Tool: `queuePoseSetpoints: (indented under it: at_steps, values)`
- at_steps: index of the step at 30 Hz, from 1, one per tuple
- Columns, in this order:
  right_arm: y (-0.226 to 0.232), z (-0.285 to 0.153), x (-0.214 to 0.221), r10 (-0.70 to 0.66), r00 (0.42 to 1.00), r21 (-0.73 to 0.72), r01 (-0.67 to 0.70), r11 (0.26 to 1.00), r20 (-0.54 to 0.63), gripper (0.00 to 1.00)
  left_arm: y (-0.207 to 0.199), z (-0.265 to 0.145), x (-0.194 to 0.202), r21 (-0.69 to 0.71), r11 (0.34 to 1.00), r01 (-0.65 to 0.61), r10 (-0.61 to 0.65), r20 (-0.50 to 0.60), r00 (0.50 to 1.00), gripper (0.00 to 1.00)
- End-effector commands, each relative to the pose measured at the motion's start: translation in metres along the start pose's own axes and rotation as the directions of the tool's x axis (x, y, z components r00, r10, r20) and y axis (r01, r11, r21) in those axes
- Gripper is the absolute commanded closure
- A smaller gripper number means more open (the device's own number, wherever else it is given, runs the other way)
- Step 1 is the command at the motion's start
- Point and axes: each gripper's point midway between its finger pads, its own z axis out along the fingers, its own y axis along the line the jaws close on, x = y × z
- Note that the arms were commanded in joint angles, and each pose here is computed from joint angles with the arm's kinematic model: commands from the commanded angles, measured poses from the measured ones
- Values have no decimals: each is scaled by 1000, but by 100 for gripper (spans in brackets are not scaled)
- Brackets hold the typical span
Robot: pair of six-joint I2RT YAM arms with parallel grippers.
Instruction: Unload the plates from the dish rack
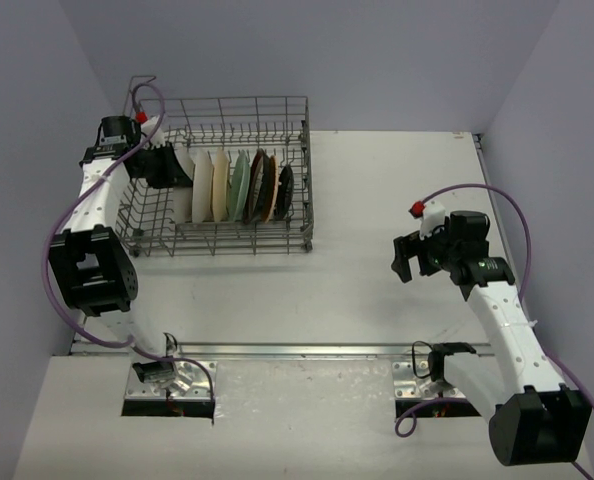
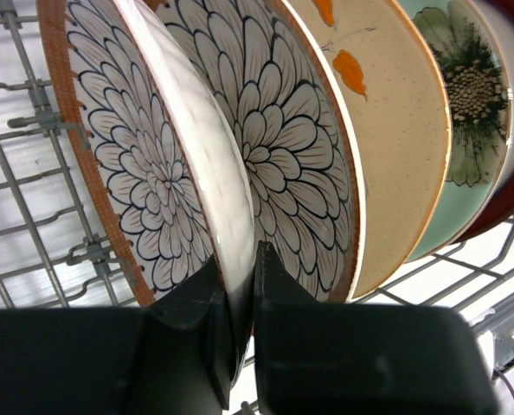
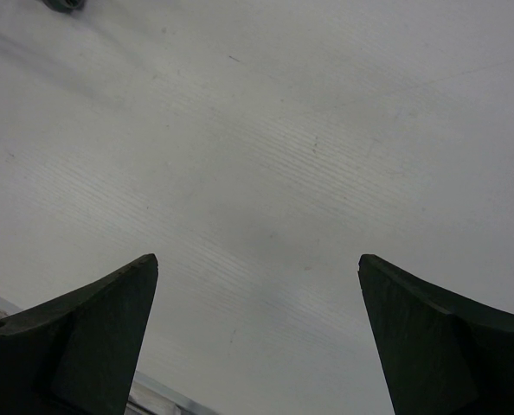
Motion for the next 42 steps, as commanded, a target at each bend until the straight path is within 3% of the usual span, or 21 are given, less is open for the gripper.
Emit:
queuePoseSetpoints:
  at_steps: [1, 10, 17, 22, 29, 31, 32, 33, 34, 35, 36, 37, 42]
  values:
    - [5, -9, -27, 10, 998, -27, -8, 1000, 67, 1, 2, -8, -14, -8, 1000, -20, 21, 42, 999, 100]
    - [17, -19, -40, 54, 995, -83, -47, 995, 85, 1, -34, -52, -52, 83, 993, -81, 69, 131, 989, 100]
    - [22, -27, -54, 79, 990, -107, -66, 992, 113, 1, -56, -96, -90, 36, 982, -183, 170, 232, 958, 100]
    - [24, -32, -65, 147, 981, -113, -133, 985, 124, 1, -59, -130, -111, -105, 946, -308, 325, 289, 900, 100]
    - [19, -48, -103, 252, 949, -96, -238, 967, 191, 1, -81, -169, -124, -360, 745, -562, 657, 249, 711, 100]
    - [16, -52, -111, 284, 937, -86, -272, 958, 204, 1, -103, -165, -115, -384, 632, -674, 768, 191, 611, 100]
    - [17, -53, -115, 288, 935, -92, -275, 957, 206, 1, -115, -171, -109, -393, 550, -737, 831, 173, 528, 100]
    - [19, -54, -116, 291, 935, -105, -275, 956, 202, 1, -123, -166, -102, -379, 504, -776, 862, 162, 481, 100]
    - [22, -55, -120, 292, 935, -129, -271, 954, 199, 1, -131, -158, -85, -351, 428, -833, 904, 149, 401, 100]
    - [26, -56, -127, 295, 936, -155, -268, 951, 192, 1, -144, -155, -67, -347, 302, -888, 953, 149, 265, 100]
    - [29, -57, -129, 303, 937, -177, -273, 946, 175, 1, -159, -154, -63, -371, 213, -904, 972, 176, 157, 100]
    - [31, -59, -135, 309, 936, -196, -275, 941, 168, 1, -167, -153, -55, -381, 143, -913, 981, 178, 80, 100]
    - [50, -65, -163, 340, 936, -342, -290, 894, 96, 4, -196, -127, 6, -303, -173, -937, 968, 123, -219, 100]
